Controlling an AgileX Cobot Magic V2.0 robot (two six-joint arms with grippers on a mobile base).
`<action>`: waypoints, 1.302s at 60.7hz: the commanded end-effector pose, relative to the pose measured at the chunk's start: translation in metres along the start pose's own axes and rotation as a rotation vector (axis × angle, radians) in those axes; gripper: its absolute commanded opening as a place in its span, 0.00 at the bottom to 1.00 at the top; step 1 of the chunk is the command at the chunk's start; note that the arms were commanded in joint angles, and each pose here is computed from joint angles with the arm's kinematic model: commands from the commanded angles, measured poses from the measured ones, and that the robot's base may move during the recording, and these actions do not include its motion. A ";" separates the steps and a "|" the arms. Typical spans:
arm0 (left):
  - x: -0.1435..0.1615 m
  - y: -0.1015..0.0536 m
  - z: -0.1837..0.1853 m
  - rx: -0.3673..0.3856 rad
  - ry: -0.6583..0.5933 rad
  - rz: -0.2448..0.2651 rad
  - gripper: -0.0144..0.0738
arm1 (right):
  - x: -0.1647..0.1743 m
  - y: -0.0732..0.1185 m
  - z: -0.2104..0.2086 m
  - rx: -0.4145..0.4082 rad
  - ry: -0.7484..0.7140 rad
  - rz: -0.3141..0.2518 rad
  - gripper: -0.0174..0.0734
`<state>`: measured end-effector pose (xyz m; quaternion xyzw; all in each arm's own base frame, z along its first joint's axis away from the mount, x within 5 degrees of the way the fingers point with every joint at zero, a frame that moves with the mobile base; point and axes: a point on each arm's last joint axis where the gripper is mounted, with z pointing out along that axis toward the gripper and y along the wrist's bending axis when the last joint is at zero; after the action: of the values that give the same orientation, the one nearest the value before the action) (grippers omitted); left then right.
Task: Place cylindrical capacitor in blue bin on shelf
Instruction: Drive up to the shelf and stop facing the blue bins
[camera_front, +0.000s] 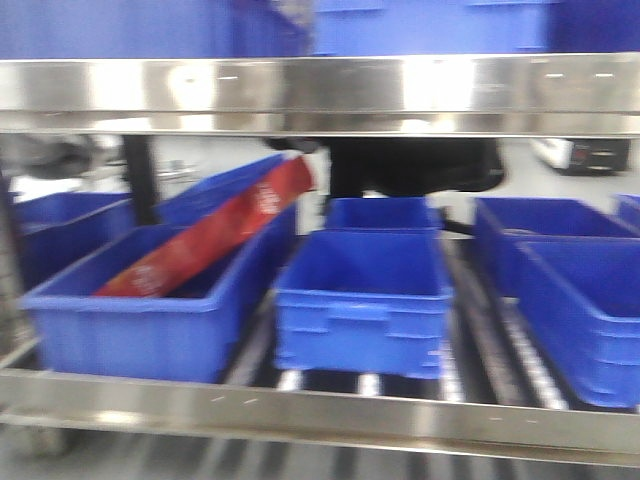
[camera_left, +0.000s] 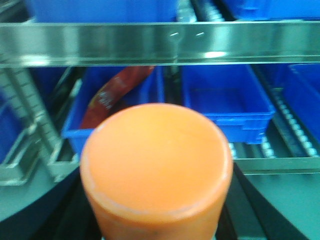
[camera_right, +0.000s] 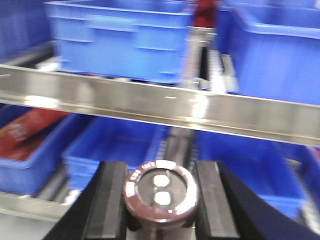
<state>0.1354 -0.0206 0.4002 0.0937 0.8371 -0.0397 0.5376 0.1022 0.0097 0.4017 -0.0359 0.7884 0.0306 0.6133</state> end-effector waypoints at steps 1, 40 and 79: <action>-0.002 -0.001 -0.001 0.008 -0.021 -0.003 0.04 | -0.005 0.000 -0.002 0.005 -0.039 -0.013 0.07; -0.002 -0.001 -0.001 0.008 -0.021 -0.003 0.04 | -0.005 0.000 -0.002 0.005 -0.039 -0.013 0.07; -0.002 -0.001 -0.001 0.008 -0.021 -0.003 0.04 | -0.005 0.000 -0.002 0.005 -0.039 -0.013 0.07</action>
<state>0.1354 -0.0208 0.4002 0.0935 0.8370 -0.0406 0.5376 0.1022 0.0096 0.4017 -0.0361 0.7884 0.0297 0.6134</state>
